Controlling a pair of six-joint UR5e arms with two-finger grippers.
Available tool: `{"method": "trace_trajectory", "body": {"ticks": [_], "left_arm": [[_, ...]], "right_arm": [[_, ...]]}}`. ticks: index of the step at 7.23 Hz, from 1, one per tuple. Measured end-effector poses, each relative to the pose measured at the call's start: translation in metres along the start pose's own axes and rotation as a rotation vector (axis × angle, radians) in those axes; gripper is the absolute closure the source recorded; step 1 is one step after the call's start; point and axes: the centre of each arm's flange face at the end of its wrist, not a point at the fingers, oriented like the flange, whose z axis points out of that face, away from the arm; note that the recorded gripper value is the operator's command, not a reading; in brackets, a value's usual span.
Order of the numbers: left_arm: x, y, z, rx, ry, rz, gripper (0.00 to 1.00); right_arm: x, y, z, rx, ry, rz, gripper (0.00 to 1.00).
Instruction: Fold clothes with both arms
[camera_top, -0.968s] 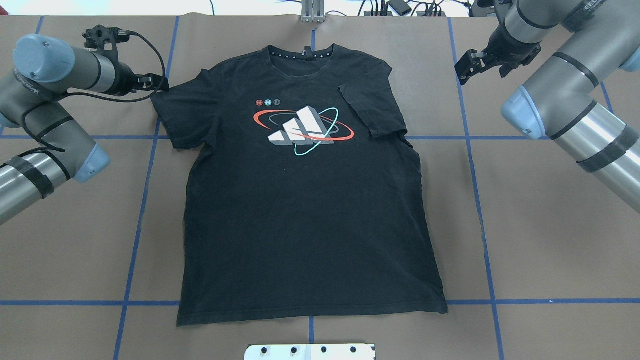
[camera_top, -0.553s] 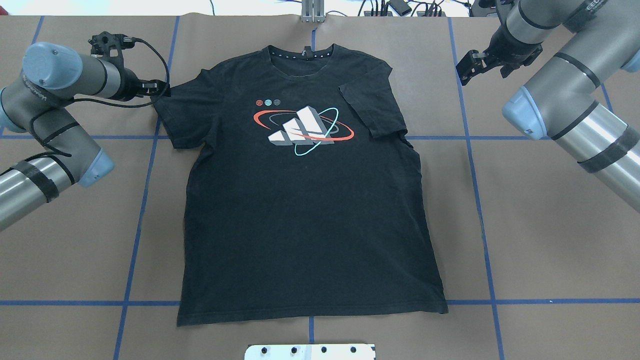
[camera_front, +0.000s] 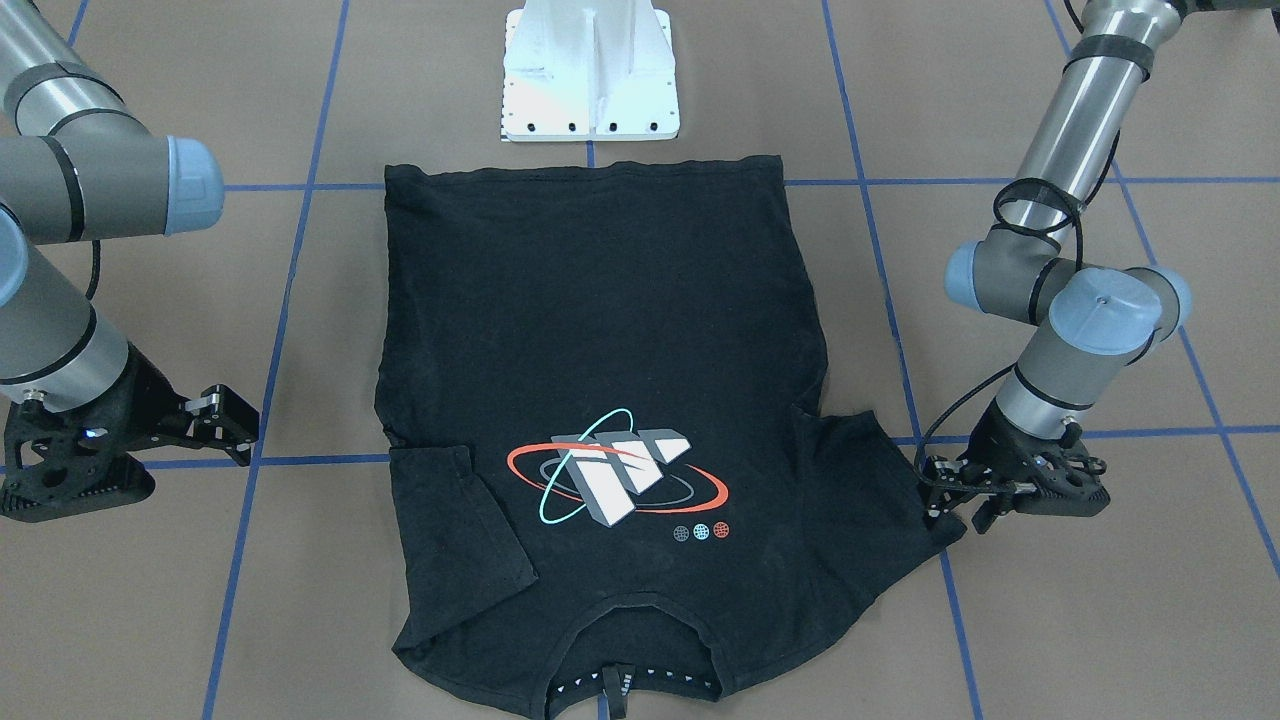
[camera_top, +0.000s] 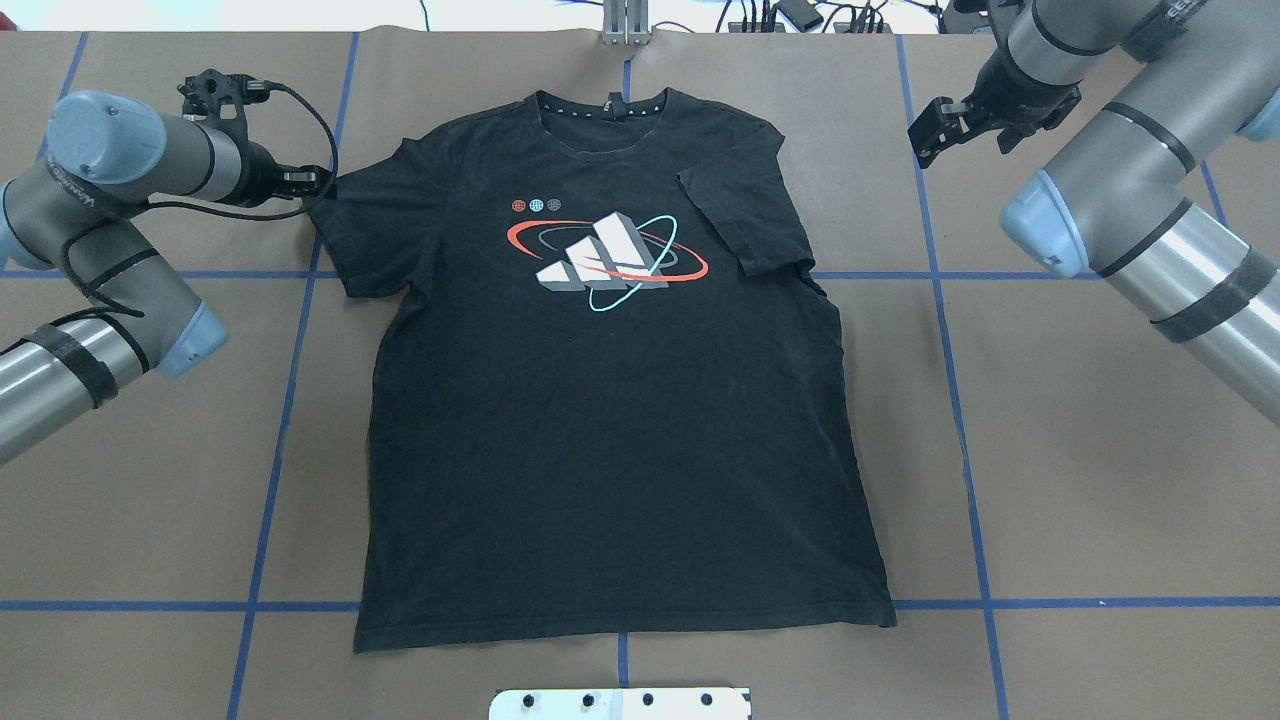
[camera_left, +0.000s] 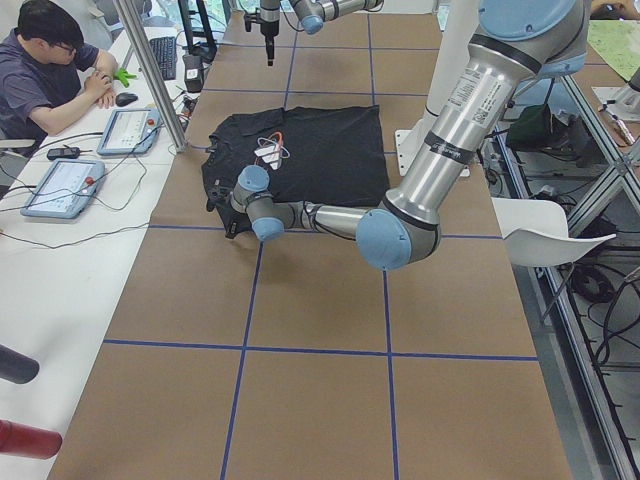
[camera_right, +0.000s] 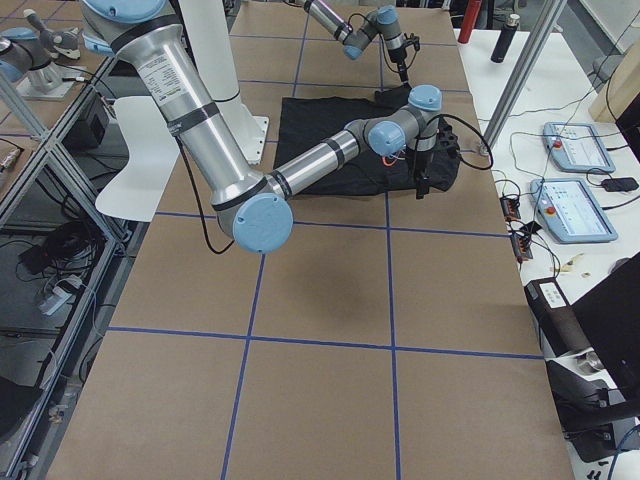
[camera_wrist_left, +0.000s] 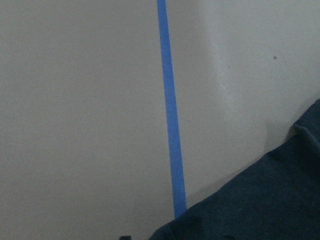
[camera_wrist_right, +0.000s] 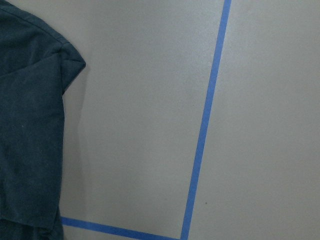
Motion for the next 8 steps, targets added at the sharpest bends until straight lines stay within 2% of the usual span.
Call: {"method": "trace_trajectory", "body": {"ticks": [2,4,5,7,8], "left_arm": [[-0.0029,0.0010,0.0033,-0.003,-0.005,-0.001,0.42],[-0.0062,0.0014,0.0062,0.002,-0.013,0.001,0.54],[-0.0070,0.0004,0.0066,0.011,-0.019,0.002,0.66],[-0.0072,-0.0002,0.0067,0.017,-0.022,0.003,0.84],[-0.0072,-0.0003,0.0067,0.017,-0.023,0.003,1.00]], "right_arm": [[-0.0010,0.0002,0.0008,-0.001,0.000,0.000,0.01],[-0.0015,0.0005,0.0018,-0.002,0.001,-0.001,0.01],[-0.0018,0.0006,0.0021,-0.003,0.001,-0.001,0.01],[-0.0026,0.0010,0.0028,-0.004,0.001,-0.002,0.01],[-0.0028,0.0011,0.0029,-0.004,0.001,-0.002,0.01]]}}
